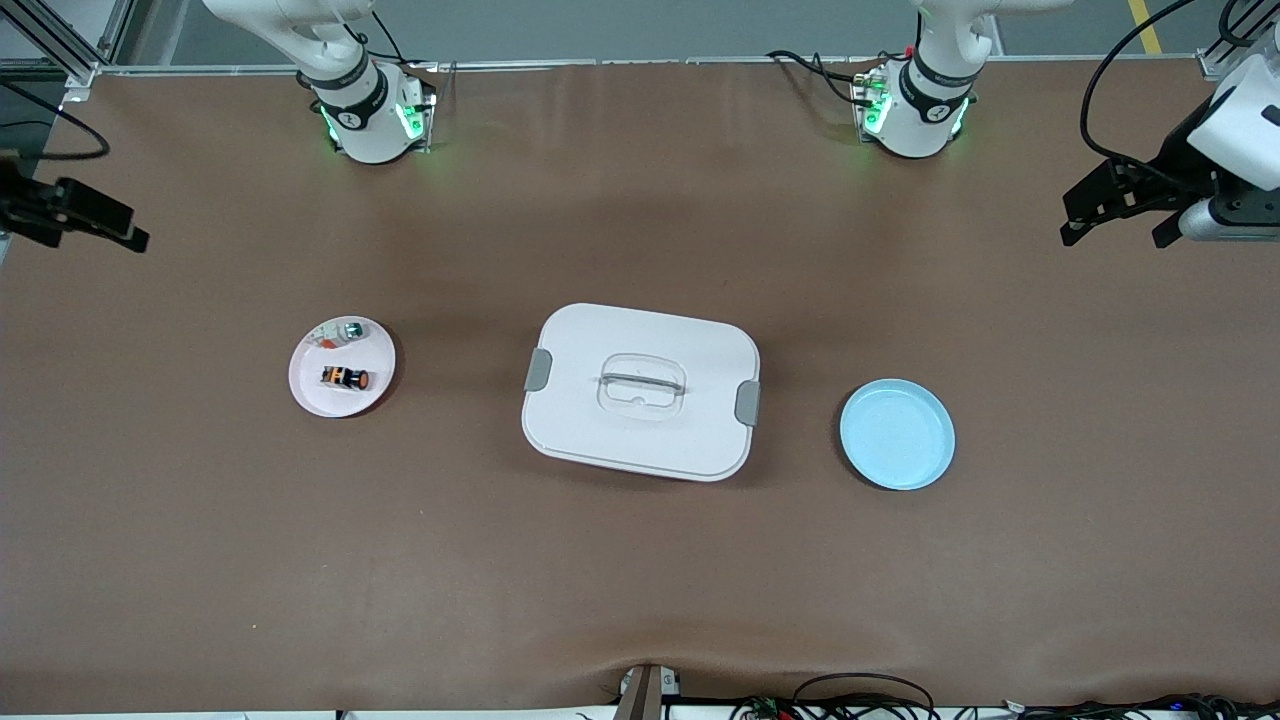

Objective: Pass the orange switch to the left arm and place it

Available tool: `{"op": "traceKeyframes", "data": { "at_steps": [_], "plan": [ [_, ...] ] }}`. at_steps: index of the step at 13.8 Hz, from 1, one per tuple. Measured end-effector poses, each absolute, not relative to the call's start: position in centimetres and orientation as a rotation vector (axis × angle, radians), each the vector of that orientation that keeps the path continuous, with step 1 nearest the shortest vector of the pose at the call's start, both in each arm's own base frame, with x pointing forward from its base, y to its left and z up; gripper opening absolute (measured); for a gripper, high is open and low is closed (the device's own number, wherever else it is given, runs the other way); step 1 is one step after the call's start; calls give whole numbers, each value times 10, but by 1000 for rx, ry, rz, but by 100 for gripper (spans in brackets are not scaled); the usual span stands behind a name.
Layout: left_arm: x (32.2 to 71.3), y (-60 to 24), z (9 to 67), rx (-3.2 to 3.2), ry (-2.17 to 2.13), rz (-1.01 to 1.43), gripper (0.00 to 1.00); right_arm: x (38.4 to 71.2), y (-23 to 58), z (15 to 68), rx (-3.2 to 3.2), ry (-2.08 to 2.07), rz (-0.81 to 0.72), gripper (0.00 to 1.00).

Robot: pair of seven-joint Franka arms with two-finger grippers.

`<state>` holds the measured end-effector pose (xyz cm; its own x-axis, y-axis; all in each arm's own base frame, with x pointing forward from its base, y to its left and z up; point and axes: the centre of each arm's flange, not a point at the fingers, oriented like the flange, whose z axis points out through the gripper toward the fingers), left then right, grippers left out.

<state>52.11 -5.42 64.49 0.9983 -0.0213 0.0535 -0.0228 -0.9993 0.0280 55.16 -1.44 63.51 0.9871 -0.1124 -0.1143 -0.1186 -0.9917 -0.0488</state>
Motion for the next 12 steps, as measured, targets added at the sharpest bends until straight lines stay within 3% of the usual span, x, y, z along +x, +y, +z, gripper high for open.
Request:
{"op": "traceKeyframes", "data": {
  "at_steps": [5, 12],
  "plan": [
    [521, -54, 645, 3112, -35, 83, 100, 559, -17, 540, -3069, 235, 264, 100],
    [521, -54, 645, 3112, -35, 84, 100, 547, -26, 439, -3041, 309, 205, 100]
  ]
}}
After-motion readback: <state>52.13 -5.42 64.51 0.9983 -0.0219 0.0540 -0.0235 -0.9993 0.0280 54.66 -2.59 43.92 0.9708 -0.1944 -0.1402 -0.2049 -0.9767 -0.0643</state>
